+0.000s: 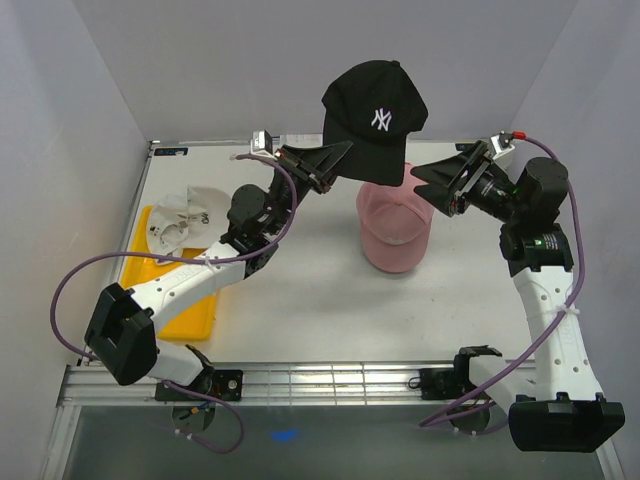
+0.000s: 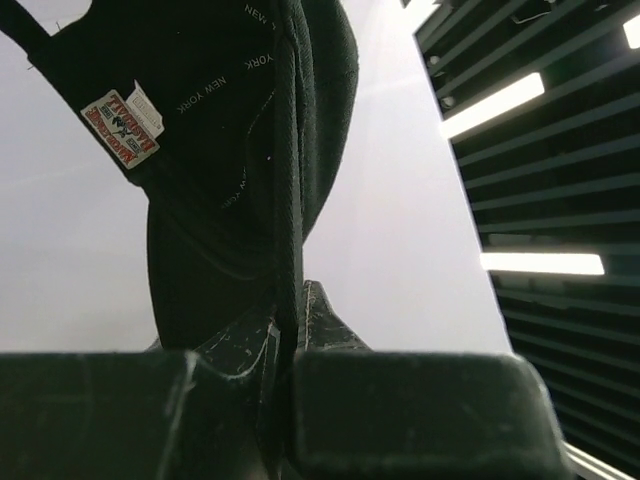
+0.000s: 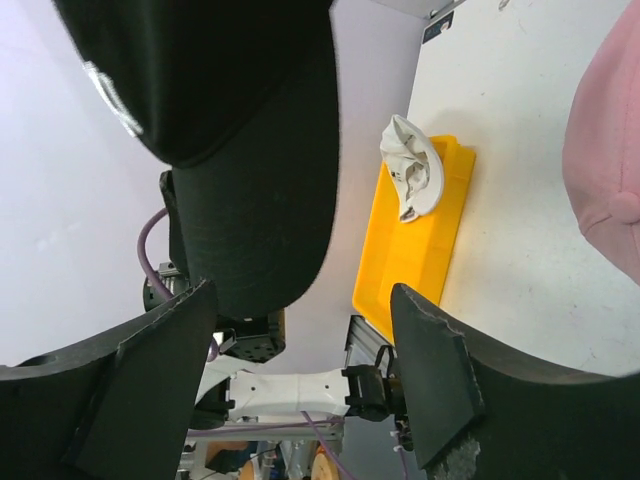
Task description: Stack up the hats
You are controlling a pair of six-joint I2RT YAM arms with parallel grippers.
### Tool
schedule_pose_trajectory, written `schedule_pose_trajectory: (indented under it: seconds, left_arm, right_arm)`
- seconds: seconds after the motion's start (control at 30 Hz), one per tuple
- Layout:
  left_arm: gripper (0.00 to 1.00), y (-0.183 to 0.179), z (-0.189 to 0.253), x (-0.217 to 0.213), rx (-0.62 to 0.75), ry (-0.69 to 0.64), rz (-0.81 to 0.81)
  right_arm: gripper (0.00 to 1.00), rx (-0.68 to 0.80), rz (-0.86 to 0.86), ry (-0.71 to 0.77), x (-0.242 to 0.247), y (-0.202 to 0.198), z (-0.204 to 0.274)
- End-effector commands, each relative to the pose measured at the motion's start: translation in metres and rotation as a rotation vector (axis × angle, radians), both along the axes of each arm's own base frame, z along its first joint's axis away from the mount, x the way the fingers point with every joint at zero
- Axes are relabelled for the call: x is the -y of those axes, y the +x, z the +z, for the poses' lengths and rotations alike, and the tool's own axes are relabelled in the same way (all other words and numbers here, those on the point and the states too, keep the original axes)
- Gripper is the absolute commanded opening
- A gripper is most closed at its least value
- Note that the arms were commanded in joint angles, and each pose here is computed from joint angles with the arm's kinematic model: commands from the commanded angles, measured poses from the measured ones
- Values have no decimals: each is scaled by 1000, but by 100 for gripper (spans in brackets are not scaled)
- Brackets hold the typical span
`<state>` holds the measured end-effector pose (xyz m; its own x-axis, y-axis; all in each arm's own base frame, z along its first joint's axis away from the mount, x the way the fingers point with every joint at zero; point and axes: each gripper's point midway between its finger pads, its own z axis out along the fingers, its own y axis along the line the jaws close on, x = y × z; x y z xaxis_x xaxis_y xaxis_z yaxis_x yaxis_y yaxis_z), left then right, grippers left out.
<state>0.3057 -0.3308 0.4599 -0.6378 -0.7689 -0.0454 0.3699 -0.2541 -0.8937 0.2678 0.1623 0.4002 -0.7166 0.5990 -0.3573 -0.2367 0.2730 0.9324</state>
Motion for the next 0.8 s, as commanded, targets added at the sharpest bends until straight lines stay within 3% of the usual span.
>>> schedule_pose_trajectory:
  seconds: [0.0,0.43,0.53,0.77]
  left_arm:
    - [0,-21,41,-17,99,-175,-14]
    - [0,-21,5,10,34,-195,-91]
    - [0,-20,-7,12,18,-192,-99]
    - [0,-22,-35,18,-19,-159,-143]
  right_arm:
    - [76,49,1,32,-2,-8,14]
    - [78,58,52,46,-18,-2,10]
    - [73,60,51,33,-18,0,8]
    - [43,49,38,-43,-15,4,-10]
